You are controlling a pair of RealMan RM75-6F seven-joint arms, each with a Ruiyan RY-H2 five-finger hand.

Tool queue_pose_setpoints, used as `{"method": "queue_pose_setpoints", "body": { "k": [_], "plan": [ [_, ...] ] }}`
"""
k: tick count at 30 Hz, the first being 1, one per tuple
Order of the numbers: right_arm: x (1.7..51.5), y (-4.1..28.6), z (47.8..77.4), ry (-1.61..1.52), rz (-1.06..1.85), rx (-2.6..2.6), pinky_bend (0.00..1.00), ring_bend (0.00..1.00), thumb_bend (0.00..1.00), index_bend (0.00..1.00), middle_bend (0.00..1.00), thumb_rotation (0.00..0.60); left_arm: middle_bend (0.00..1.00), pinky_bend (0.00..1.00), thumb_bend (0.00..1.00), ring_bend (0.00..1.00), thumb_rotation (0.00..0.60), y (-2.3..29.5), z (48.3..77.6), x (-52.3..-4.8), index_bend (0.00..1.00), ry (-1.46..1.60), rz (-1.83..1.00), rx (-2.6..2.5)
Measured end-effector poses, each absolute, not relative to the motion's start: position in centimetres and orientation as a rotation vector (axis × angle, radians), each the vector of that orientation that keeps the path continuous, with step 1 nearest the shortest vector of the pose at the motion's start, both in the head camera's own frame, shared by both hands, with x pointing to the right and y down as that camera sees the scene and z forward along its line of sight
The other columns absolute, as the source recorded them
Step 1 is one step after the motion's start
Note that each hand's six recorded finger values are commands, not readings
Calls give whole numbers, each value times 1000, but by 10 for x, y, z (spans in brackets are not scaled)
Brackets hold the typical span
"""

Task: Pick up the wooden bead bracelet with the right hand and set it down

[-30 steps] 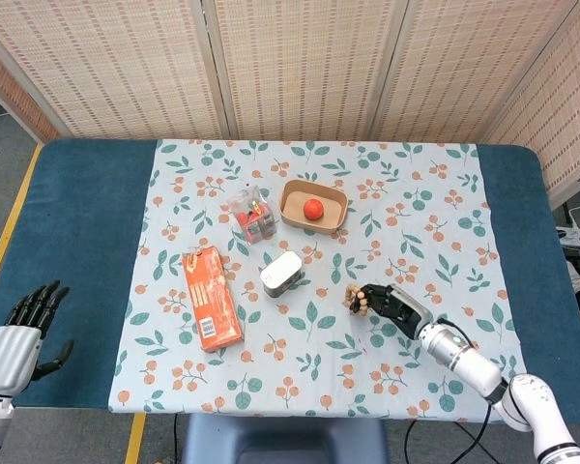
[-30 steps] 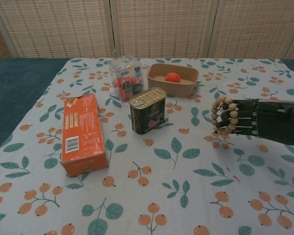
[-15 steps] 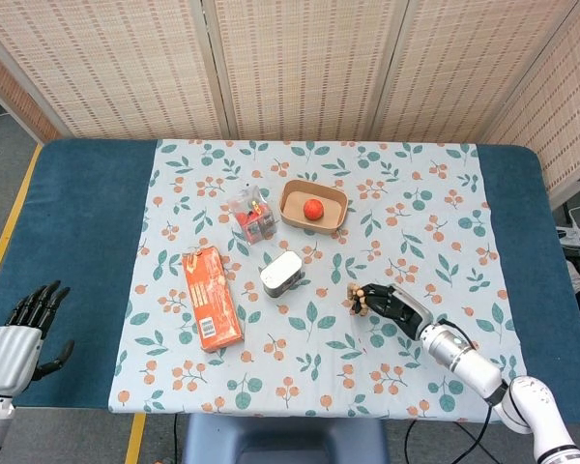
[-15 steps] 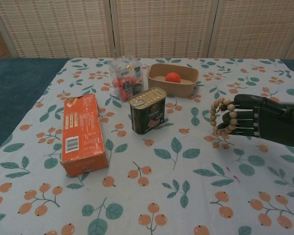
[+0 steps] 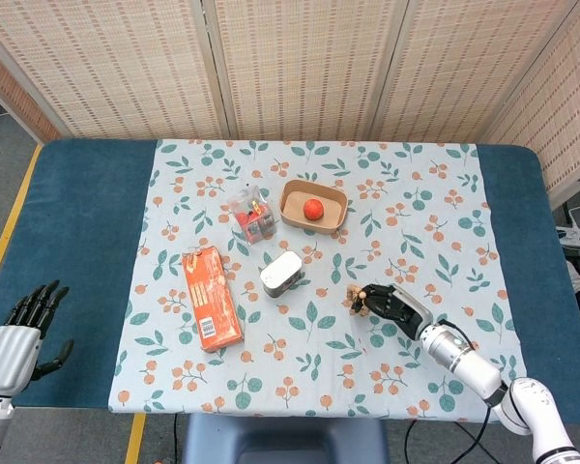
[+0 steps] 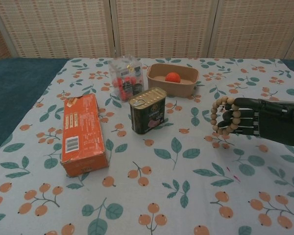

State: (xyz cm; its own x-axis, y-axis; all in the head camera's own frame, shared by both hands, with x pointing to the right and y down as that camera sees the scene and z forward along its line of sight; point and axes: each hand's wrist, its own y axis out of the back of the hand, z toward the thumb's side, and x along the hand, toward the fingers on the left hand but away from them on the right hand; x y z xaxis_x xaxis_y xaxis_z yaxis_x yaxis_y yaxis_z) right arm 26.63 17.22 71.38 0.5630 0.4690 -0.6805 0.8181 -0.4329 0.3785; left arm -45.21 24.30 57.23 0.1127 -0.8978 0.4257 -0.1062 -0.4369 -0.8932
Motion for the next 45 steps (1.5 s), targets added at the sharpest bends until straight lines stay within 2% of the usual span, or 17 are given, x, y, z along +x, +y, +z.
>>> {"method": "queue_pose_setpoints", "body": {
  "k": [5,8,10,14,17,19,21,24,26,28,32,35,40,41,42,43,45],
  "plan": [
    [268,171,713,1035,-630,2095,205,335,412,530,534,482,0,151,393,0,600,243,572,-452,0,993,-1393,-1675],
    [269,171,712,1036,-630,2097,206,335,480,531,535,504,0,151,393,0,600,243,572,-452,0,994,-1395,-1675],
    [269,171,712,1037,-631,2100,207,334,575,530,535,524,0,151,393,0,600,243,572,-452,0,994,-1395,-1675],
    [269,172,712,1035,-642,2115,208,335,845,515,535,600,0,151,394,0,600,243,572,-452,0,995,-1394,-1674],
    [269,172,712,1033,-653,2131,209,335,925,504,535,600,0,151,393,0,600,243,572,-452,0,995,-1394,-1675],
    [268,173,712,1032,-659,2139,209,335,937,492,535,600,0,151,393,0,600,243,572,-452,0,995,-1393,-1675],
    [268,174,713,1032,-661,2140,209,335,902,474,534,600,0,152,394,0,600,243,571,-452,0,996,-1392,-1675],
    [268,175,713,1026,-664,2140,209,334,626,447,534,571,0,152,394,0,600,243,571,-451,0,997,-1389,-1675],
    [268,175,713,1024,-673,2146,209,333,447,440,534,497,0,151,393,0,600,243,571,-451,0,996,-1389,-1676],
    [268,176,713,1021,-682,2150,209,331,346,433,534,437,0,152,393,0,600,243,571,-451,0,994,-1387,-1676],
    [268,177,713,1013,-688,2153,209,329,216,425,534,359,0,153,394,0,600,243,571,-451,0,995,-1385,-1677],
    [268,177,712,1011,-684,2151,209,329,176,424,534,337,0,153,393,0,600,243,570,-450,0,995,-1382,-1676],
    [269,176,712,1005,-678,2145,209,329,168,438,534,348,0,154,393,0,600,243,571,-451,0,997,-1383,-1675],
    [269,176,712,1005,-678,2145,209,329,173,448,534,360,0,154,393,0,600,243,571,-451,0,997,-1383,-1675],
    [269,176,711,1004,-677,2144,209,329,192,470,534,396,0,155,393,0,600,243,571,-451,0,997,-1383,-1675],
    [269,176,711,1006,-673,2142,209,329,223,493,534,433,0,155,392,0,600,243,571,-451,0,997,-1383,-1675],
    [268,176,711,1007,-661,2134,209,329,298,517,537,469,0,155,392,0,600,243,571,-451,0,998,-1384,-1673]
  ]
}}
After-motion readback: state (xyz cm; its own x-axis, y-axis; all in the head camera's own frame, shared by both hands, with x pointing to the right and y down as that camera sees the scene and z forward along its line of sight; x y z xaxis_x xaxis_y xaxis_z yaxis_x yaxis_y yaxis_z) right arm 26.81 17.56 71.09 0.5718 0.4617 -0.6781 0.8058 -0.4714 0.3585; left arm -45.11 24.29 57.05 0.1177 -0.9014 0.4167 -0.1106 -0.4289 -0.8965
